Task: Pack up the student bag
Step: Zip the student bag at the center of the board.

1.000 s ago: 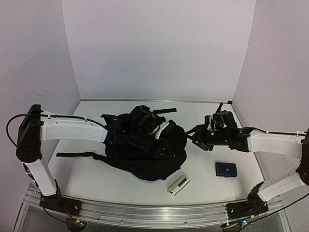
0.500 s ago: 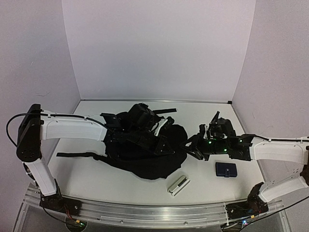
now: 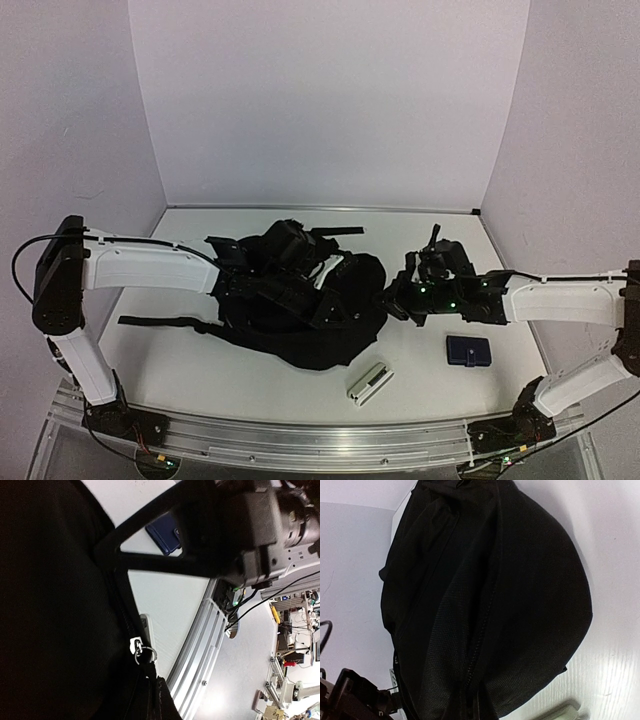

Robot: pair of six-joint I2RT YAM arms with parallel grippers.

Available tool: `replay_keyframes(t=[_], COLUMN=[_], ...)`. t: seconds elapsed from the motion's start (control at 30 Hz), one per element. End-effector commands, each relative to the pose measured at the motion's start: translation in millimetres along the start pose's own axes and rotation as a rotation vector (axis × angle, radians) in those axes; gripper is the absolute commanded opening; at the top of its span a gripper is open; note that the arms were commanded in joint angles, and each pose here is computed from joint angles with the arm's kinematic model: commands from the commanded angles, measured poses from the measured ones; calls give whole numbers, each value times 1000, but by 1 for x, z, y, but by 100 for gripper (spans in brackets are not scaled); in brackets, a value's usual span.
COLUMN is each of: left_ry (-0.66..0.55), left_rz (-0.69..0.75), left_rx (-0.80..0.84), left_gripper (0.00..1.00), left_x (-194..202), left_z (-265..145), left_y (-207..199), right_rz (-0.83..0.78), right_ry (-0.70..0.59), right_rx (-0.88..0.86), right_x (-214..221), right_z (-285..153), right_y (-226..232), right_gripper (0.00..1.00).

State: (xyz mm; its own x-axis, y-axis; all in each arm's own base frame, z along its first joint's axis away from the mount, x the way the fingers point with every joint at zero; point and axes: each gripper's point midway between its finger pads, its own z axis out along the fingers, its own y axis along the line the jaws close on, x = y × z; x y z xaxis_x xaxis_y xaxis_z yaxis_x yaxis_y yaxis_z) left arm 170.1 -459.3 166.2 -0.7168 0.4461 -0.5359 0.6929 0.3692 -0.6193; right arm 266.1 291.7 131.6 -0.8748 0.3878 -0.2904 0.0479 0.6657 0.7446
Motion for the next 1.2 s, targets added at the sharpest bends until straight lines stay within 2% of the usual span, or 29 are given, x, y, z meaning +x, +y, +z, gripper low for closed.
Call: replay_keyframes(t=[0.0, 0.17, 0.3, 0.77, 1.07, 1.17], left_ry=[43, 93, 115, 64, 33, 15], left_rz=[43, 26, 8, -77, -137, -196], left_rx=[-2, -26, -79, -298, -396, -474], left_gripper=[0, 0, 0, 0, 0, 0], left_x=[14, 34, 47, 67, 68, 67], left_z=[-26, -39, -47, -84, -91, -97], left_y=[-10, -8, 3, 83, 112, 133], right_rz=[-52, -87, -124, -161, -157, -150], right_ry=[-259, -444, -519, -559, -562, -564], right_rx=[71, 254, 339, 472, 500, 510], right_x=[-61, -103, -124, -175, -189, -192], right_z=[-16, -44, -53, -42, -33, -32], right_y=[10, -14, -20, -44, -55, -61], right_gripper=[0, 0, 0, 0, 0, 0])
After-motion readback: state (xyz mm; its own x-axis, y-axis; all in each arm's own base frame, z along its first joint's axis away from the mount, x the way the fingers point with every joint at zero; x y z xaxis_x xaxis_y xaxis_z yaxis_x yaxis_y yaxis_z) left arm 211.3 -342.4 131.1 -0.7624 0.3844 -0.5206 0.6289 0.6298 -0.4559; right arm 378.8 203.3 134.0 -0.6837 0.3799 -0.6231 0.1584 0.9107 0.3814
